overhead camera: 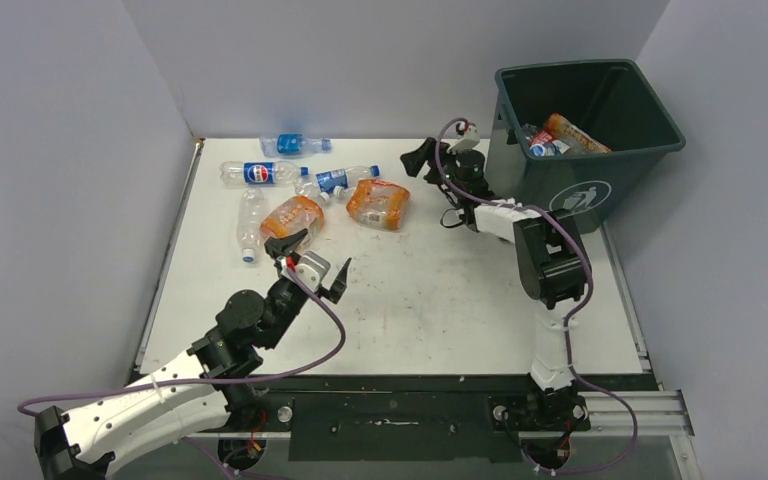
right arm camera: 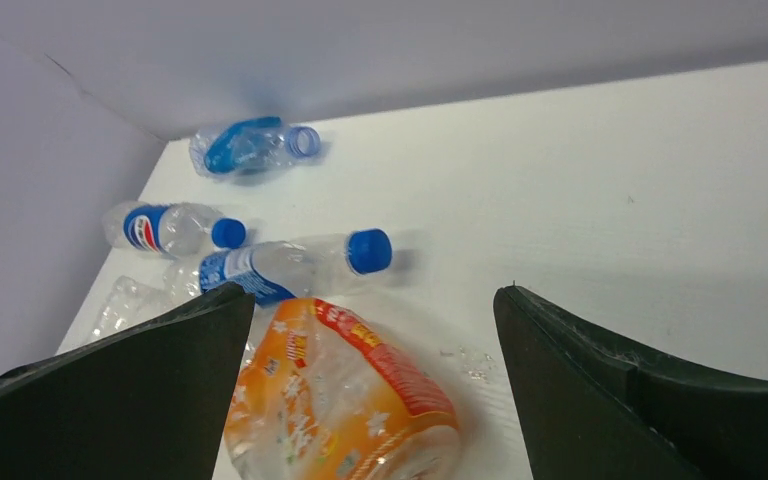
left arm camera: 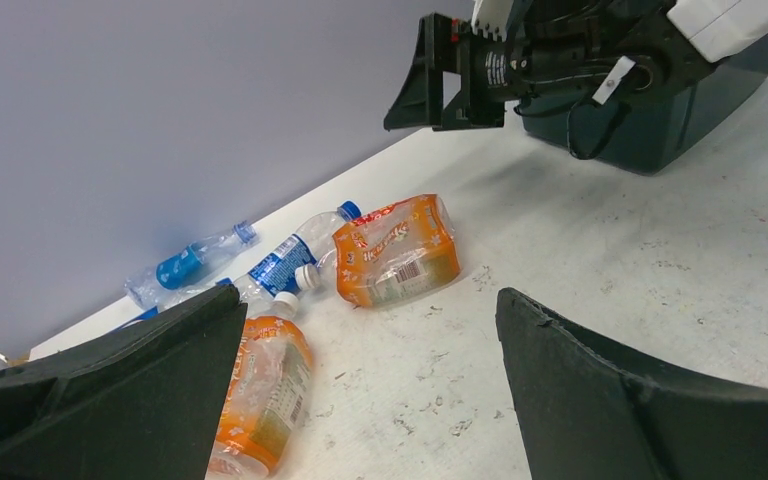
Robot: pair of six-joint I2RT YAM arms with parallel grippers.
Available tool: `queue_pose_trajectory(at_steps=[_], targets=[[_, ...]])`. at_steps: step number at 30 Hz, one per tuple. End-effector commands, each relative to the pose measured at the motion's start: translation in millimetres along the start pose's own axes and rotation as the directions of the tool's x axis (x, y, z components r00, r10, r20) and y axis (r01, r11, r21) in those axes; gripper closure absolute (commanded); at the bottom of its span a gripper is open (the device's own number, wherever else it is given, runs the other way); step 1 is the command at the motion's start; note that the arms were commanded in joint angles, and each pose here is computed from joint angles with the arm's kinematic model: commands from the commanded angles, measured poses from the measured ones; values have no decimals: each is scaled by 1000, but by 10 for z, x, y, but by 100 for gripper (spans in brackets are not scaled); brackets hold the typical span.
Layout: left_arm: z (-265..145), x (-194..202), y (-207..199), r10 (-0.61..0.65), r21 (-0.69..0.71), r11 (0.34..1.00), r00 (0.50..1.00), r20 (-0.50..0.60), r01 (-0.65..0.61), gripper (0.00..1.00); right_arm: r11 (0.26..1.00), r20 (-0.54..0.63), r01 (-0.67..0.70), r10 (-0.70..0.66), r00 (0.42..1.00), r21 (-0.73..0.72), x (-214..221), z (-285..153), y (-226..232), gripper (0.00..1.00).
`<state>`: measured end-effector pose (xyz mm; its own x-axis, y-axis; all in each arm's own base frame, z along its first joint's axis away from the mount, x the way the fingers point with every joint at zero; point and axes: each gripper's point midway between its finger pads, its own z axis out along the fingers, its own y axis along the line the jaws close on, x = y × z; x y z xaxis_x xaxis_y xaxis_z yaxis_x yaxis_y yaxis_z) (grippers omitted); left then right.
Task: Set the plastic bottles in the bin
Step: Pick up the plastic bottle at the center of the board.
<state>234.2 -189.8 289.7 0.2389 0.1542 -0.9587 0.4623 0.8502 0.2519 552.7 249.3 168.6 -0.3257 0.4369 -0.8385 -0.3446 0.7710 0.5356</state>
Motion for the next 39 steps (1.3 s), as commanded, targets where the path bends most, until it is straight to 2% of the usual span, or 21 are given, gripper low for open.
queue_pose_trajectory(at_steps=[1, 7, 14, 16, 19, 24, 31, 35, 39], targets=[[26, -121, -28, -15, 15, 1000, 999, 40, 14, 4, 990, -196, -19, -8, 981, -137, 520, 144, 58, 6], [50, -62, -47, 0, 16, 1000, 1000, 26, 0, 4, 986, -227, -80, 46, 973, -143, 735, 310, 58, 7], [62, -43, -55, 1, 16, 1000, 1000, 20, -1, 4, 972, -253, -172, 128, 959, -160, 985, 213, 119, 11], [68, -37, -67, 1, 20, 1000, 1000, 18, -2, 4, 968, -249, -192, 148, 957, -162, 1035, 158, 131, 18], [69, -35, -74, 1, 23, 1000, 1000, 17, -2, 4, 957, -250, -243, 199, 948, -157, 1125, 50, 139, 33], [68, -35, -89, 1, 32, 999, 1000, 18, -1, 4, 938, -255, -316, 273, 928, -145, 1310, -179, 155, 50], [70, -35, -114, 0, 43, 999, 1000, 19, -1, 4, 904, -214, -384, 345, 914, -186, 1251, -487, 269, 82], [73, -27, -123, -1, 47, 999, 1000, 18, 0, 4, 900, -193, -386, 350, 917, -200, 1157, -624, 327, 89], [80, -16, -130, 1, 48, 999, 1000, 13, -2, 4, 914, -172, -366, 337, 925, -176, 1105, -765, 319, 89]])
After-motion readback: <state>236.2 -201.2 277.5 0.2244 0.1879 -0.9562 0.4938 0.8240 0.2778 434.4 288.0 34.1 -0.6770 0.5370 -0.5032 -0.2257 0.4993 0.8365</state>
